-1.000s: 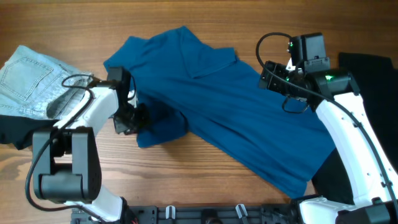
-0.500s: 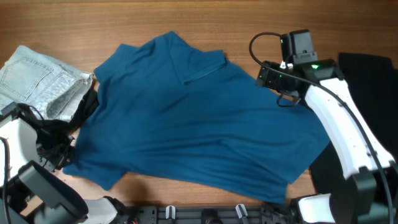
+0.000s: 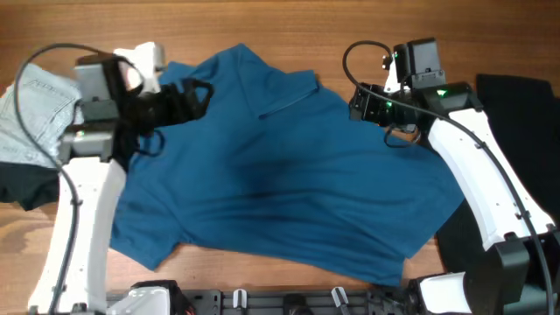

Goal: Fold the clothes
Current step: 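Pull the shirt corners apart with both grippers to flatten it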

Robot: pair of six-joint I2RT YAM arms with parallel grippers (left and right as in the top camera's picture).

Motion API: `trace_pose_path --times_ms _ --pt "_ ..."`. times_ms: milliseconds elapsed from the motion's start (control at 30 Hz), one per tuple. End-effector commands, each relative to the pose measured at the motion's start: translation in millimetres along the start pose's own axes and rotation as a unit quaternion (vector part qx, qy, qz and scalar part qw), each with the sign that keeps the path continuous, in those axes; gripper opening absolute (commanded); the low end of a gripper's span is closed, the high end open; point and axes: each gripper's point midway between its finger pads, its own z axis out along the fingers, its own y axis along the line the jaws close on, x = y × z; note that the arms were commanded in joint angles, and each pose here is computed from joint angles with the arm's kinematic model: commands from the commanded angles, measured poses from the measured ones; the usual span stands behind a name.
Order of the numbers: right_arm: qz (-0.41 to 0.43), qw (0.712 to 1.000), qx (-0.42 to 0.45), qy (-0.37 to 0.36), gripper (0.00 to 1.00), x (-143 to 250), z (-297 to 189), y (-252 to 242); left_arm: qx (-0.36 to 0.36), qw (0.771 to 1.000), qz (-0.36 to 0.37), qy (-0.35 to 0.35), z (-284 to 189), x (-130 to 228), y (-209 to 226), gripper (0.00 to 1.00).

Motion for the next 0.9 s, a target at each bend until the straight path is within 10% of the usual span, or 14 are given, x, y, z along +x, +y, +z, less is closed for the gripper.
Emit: trace_pose_path --times_ms 0,300,467,633,767,867 --pt "0.016 1.0 -0.011 0.0 0.88 -0.4 -8.5 4.4 -0.11 0.993 0.04 0.032 65.8 13.7 32.4 1.0" --pt "0.061 0.997 0.007 0.042 0.85 20.5 -9.2 -3.5 -0.152 0.985 0.075 0.023 191.0 26.4 107.4 0.5" --pt "0.062 0.997 0.008 0.043 0.85 21.0 -9.2 -3.8 -0.193 0.976 0.101 0.032 212.8 41.4 139.8 0.46" --pt "0.061 0.997 0.012 0.037 0.86 18.8 -9.0 -5.1 -0.299 0.951 0.077 0.019 202.0 41.0 213.7 0.04" --pt "0.061 0.997 0.032 0.029 0.86 16.4 -9.2 -12.2 -0.421 0.901 -0.088 -0.048 126.5 20.9 325.1 0.04" --pt "0.072 0.995 0.066 0.013 0.91 10.2 -5.0 -24.1 -0.344 0.926 -0.147 -0.054 103.1 -5.2 339.1 0.04"
